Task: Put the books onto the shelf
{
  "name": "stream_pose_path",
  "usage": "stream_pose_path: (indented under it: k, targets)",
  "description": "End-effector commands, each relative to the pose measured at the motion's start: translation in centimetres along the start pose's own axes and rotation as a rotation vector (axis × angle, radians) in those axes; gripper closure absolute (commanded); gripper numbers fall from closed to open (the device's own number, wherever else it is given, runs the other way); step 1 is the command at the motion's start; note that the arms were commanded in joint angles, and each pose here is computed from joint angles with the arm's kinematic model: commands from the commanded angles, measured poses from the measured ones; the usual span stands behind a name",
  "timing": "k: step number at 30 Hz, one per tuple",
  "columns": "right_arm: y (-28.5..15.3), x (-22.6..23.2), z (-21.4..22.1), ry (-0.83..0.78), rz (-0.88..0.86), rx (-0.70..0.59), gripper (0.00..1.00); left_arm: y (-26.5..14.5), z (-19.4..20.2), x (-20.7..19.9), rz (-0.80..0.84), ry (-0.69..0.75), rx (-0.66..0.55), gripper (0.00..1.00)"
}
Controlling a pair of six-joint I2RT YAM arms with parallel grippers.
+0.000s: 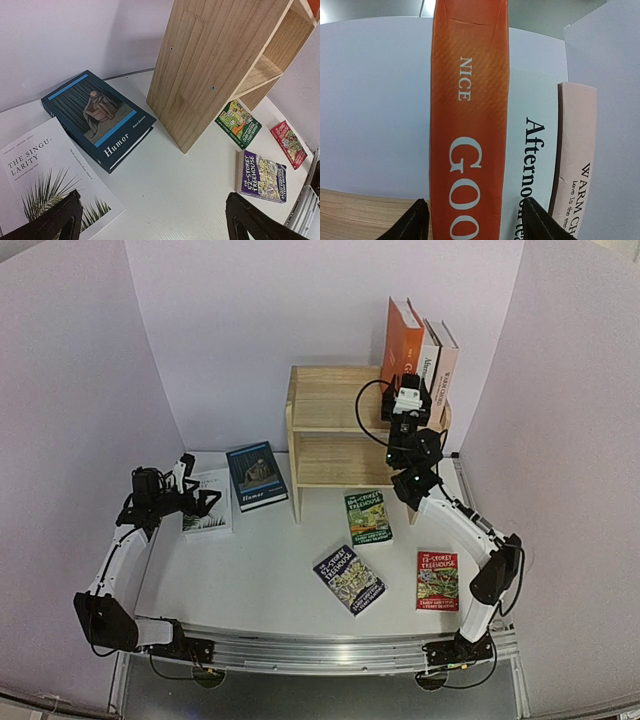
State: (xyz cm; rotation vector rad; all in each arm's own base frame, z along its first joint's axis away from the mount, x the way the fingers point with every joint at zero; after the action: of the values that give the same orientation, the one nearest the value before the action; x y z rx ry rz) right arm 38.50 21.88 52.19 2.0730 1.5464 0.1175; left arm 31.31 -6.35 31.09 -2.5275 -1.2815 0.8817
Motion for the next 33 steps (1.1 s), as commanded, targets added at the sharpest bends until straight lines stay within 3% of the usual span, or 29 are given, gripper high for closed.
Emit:
stream_pose_path:
  k: [1,9,14,21,25,33]
  targets:
    - [-0.3,-1.9,-1.7,0.050,0.043,-0.030,0.38,-0.3,-0.5,-0.7,0.031,0.022,-0.001,0.00]
    - [-1.3,-2.2,-2.5,0.059,0.020,-0.037,0.30,-0.2,-0.3,-0.5,0.023,0.006,0.018,0.00]
    - [-3.0,-2.3,-2.9,0.055,-0.081,-0.036,0.29,0.0,-0.1,-0.4,0.020,-0.012,0.042,0.00]
    - [-5.6,-3.4,-1.9,0.024,-0.251,0.000,0.29,0.2,0.0,-0.2,0.023,-0.016,0.054,0.00]
    - [-6.8,-3.5,-1.3,0.003,-0.336,-0.011,0.35,0.3,0.1,-0.2,0.029,-0.018,0.057,0.00]
    - [-5.4,-1.2,0.1,-0.021,-0.477,0.062,0.38,0.3,-0.1,-0.3,0.033,-0.008,0.047,0.00]
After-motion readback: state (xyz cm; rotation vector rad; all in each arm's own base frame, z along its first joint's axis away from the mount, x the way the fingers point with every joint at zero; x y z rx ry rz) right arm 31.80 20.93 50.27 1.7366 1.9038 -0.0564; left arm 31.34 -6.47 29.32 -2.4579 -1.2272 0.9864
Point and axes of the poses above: each gripper's point midway between its finger pads, its own y axis out along the fingers, its own x axis along the line the jaws close on, z = x × y, the point moved 8 cm from there along -y, back along the fingers, and after that the axes turned 14 degrees about -y, right-handed, at the moved point
